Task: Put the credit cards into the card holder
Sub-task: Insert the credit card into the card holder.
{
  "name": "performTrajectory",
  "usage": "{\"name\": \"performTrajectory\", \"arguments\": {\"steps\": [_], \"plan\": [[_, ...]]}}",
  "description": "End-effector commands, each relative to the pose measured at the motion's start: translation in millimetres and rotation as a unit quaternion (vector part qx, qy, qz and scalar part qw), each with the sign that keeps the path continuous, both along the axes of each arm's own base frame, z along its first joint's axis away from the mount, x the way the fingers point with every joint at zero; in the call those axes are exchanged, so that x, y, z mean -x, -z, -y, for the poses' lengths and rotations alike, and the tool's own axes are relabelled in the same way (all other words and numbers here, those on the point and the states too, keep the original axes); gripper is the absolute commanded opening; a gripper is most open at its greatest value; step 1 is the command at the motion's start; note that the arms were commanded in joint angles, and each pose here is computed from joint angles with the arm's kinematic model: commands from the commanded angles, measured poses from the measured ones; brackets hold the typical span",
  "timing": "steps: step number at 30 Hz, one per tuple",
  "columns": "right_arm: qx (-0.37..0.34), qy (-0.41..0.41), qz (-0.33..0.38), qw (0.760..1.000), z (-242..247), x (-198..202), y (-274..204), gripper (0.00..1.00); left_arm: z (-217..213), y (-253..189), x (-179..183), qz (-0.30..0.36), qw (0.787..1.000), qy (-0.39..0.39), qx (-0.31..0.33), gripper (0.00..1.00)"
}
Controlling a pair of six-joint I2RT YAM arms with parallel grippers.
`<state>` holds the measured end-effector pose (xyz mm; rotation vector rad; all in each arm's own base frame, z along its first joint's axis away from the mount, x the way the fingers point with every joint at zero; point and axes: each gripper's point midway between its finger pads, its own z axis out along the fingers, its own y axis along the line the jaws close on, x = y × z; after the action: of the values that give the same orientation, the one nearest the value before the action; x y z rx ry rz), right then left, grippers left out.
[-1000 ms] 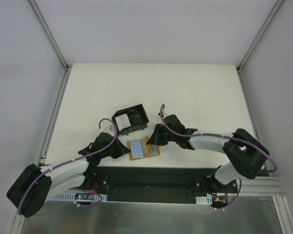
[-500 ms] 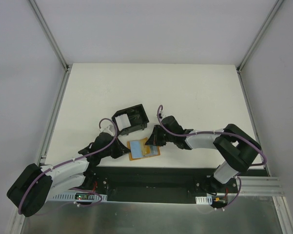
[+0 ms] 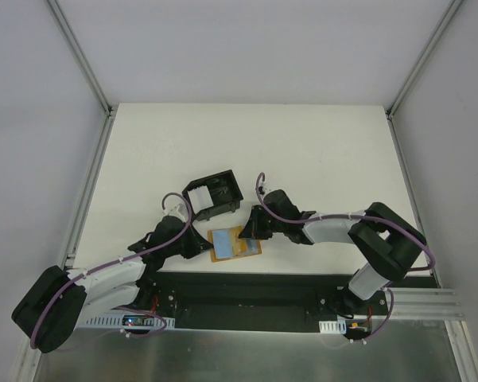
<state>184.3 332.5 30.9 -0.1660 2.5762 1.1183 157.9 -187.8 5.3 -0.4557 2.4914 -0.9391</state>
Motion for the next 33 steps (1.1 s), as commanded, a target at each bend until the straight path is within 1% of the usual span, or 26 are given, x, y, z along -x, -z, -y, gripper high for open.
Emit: {"name": "performTrajectory", "arguments": {"steps": [1,11,20,22,24,29,33], "plan": [[0.055,-0.003,-0.004,0.998,20.2,6.4,18.8,0.00,-33.3,41.2,29.5,-0.068,0.994,-0.004,-0.083,0.00],[0.060,-0.024,-0.018,0.998,0.4,17.4,25.0,0.00,-31.9,39.8,27.7,-0.067,0.994,-0.002,-0.084,0.00],[0.050,-0.018,-0.011,0.999,-7.5,12.5,17.9,0.01,-31.9,40.1,28.4,-0.069,0.994,-0.003,-0.083,0.00],[0.051,-0.011,-0.016,0.998,-6.7,13.6,19.1,0.00,-31.8,40.0,28.4,-0.069,0.994,-0.003,-0.083,0.00],[0.049,0.000,-0.025,0.998,-7.7,16.4,21.6,0.02,-31.6,39.6,28.3,-0.069,0.994,-0.005,-0.081,0.00],[0.044,0.040,-0.036,0.998,-22.1,26.5,25.0,0.03,-31.7,39.0,26.8,-0.068,0.994,-0.010,-0.079,0.00],[0.033,0.039,-0.033,0.998,-41.2,30.5,22.2,0.03,-31.9,39.7,27.6,-0.071,0.994,-0.015,-0.077,0.00]]}}
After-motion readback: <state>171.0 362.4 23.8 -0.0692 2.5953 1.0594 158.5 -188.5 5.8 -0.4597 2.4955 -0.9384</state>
